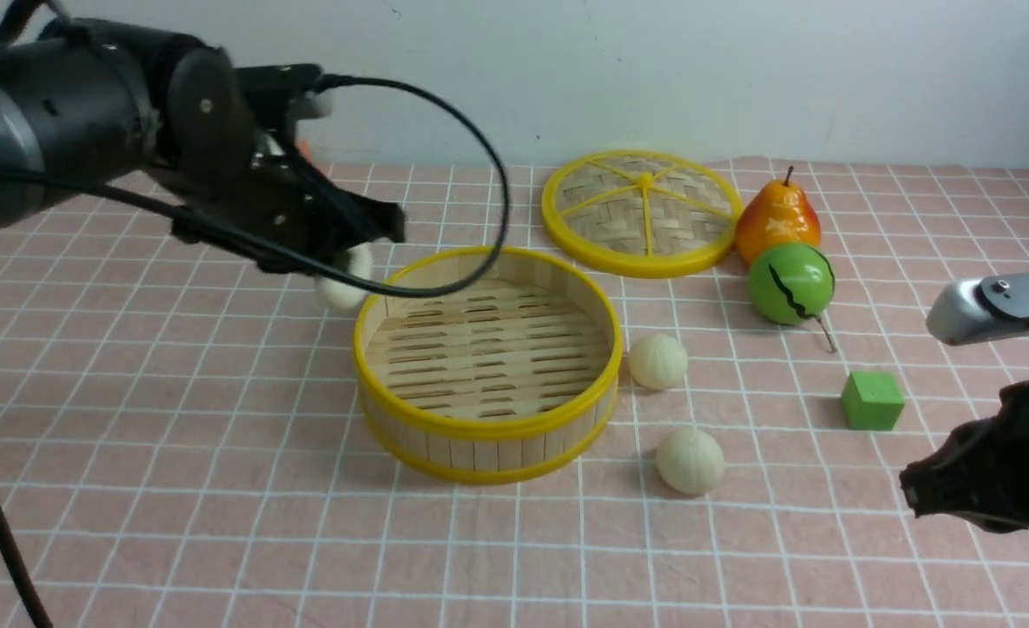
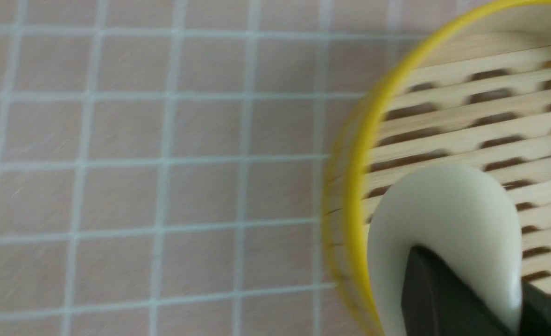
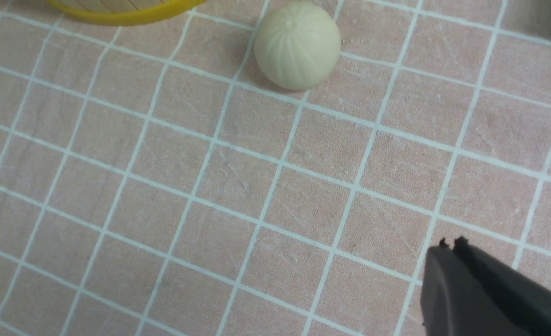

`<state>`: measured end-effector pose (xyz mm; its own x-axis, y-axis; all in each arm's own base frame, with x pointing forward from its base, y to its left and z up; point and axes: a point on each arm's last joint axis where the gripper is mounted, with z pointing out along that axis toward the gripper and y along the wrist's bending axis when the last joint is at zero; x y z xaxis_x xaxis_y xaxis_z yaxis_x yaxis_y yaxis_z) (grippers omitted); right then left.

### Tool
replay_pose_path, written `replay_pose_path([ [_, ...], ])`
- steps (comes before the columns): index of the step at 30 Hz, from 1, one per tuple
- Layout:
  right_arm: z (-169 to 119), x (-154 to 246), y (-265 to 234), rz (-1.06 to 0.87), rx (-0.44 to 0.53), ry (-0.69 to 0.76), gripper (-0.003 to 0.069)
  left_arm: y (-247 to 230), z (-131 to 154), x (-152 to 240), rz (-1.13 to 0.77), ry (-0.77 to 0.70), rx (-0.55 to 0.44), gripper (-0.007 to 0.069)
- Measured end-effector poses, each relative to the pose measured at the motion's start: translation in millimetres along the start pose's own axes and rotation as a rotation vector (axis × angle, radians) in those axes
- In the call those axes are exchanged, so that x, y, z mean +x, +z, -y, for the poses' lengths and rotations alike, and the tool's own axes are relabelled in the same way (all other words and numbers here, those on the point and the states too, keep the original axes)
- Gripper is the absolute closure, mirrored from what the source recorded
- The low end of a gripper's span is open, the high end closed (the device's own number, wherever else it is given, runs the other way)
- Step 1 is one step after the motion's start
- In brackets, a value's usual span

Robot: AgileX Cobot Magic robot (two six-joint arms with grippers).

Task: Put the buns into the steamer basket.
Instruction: Use the left arm to put the steamed stuffed bun into the steamer, then use the right arm to grab a steamed stuffed bun

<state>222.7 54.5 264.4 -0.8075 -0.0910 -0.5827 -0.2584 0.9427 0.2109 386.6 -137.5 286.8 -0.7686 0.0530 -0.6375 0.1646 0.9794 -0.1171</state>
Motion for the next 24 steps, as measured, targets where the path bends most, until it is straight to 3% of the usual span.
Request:
replay_pose_path([
  [5,0,0,0,-0.001,0.000,0.000,0.0661,55,21,18,-0.019,0.147,-0.009,0.0601],
  [10,0,1,1,-0.007,-0.001,0.001,0.0661,91,20,35,-0.078,0.167,-0.024,0.0428],
  [12,-1,1,3,-0.010,-0.017,0.027,0.0657,92,21,35,-0.085,0.112,-0.023,0.0271],
  [15,-2,-4,9,-0.030,-0.042,0.059,0.0634,81,22,29,-0.097,0.045,-0.030,0.0116],
  [16,-2,-5,10,-0.036,-0.044,0.062,0.0628,78,22,28,-0.095,0.040,-0.030,0.0116],
  [17,-3,-14,12,-0.046,-0.059,0.067,0.0592,64,23,20,-0.087,0.020,-0.029,0.0063],
  [20,-6,-31,19,-0.059,-0.081,0.063,0.0522,35,24,8,-0.061,-0.001,-0.019,0.0037],
  [22,-16,-52,33,-0.074,-0.109,0.024,0.0416,-17,24,-6,0.000,-0.018,-0.001,0.0061],
  [24,-25,-61,40,-0.078,-0.121,-0.008,0.0374,-50,24,-12,0.041,-0.025,0.009,0.0081],
])
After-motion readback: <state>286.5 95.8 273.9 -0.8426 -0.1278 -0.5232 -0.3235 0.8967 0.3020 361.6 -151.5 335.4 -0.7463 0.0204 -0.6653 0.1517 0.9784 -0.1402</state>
